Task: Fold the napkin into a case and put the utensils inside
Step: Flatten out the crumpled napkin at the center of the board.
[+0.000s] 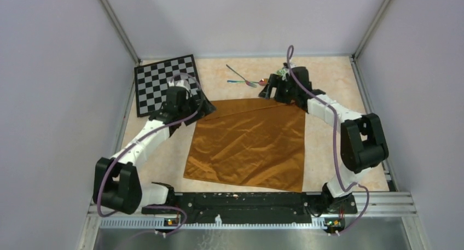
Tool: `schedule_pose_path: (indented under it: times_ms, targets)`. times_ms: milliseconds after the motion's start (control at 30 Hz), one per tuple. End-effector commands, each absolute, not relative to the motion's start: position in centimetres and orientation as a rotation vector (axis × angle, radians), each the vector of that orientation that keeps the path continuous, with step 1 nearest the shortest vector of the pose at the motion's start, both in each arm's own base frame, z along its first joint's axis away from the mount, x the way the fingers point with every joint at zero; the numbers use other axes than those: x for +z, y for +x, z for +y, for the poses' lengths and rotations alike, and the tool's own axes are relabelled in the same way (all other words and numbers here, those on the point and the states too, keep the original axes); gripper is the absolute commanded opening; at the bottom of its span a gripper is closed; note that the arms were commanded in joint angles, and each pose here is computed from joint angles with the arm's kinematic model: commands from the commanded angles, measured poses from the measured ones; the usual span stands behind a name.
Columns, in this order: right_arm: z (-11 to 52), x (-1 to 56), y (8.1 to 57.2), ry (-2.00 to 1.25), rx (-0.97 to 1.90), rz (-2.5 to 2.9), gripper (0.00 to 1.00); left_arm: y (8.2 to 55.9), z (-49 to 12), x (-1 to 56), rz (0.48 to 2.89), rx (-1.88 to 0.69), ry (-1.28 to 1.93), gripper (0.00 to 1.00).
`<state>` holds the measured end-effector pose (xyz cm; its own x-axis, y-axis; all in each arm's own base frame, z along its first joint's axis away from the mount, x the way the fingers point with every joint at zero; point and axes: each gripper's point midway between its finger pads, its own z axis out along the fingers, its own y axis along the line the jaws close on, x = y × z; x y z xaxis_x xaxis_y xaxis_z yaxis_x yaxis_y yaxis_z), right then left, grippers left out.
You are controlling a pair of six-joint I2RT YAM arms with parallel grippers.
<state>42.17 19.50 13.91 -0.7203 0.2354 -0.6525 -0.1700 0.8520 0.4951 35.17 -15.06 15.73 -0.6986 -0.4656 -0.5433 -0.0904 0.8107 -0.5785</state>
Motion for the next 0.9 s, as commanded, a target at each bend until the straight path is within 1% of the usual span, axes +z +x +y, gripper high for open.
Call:
schedule_pose_path:
  times_ms: [0,67,100,167,200,233,300,333,400,533,600,667,867]
  targets:
    - [28.4,16.7,41.9,0.070,1.108,2.092,0.80,33.9,-15.7,14.7,2.201,-0.790,-0.370,0.99]
    - [29.8,15.6,41.7,0.122,1.127,2.115,0.80,34.3,-15.8,14.5,2.192,-0.817,-0.378,0.99]
    - [29.9,15.0,41.7,0.150,1.122,2.129,0.78,34.7,-16.0,14.4,2.198,-0.820,-0.379,0.99]
    - [30.0,13.4,41.3,0.173,1.109,2.183,0.70,35.7,-15.9,13.3,2.242,-0.791,-0.407,0.98]
    - [29.9,12.6,41.0,0.172,1.097,2.218,0.66,36.3,-16.1,12.9,2.257,-0.784,-0.407,0.95]
    - [29.7,12.0,40.6,0.171,1.082,2.245,0.62,36.8,-16.3,12.4,2.274,-0.786,-0.415,0.91]
    - [29.1,11.0,39.7,0.153,1.048,2.281,0.56,37.9,-16.5,11.5,2.288,-0.780,-0.452,0.77]
    - [28.8,10.7,39.2,0.140,1.030,2.289,0.54,38.4,-16.3,10.8,2.295,-0.762,-0.486,0.71]
    - [27.9,10.2,38.4,0.119,0.984,2.309,0.51,39.2,-15.9,9.9,2.292,-0.723,-0.535,0.65]
    - [26.3,8.4,36.5,0.077,0.891,2.377,0.39,40.4,-15.9,8.9,2.279,-0.705,-0.546,0.66]
    - [25.5,7.7,35.9,0.082,0.870,2.390,0.29,41.0,-15.6,8.4,2.292,-0.670,-0.553,0.67]
    - [25.1,7.1,35.3,0.091,0.872,2.399,0.23,40.7,-15.2,7.5,2.303,-0.645,-0.575,0.66]
    - [23.8,5.4,34.7,0.113,0.856,2.438,0.16,40.7,-14.6,5.6,2.332,-0.585,-0.610,0.70]
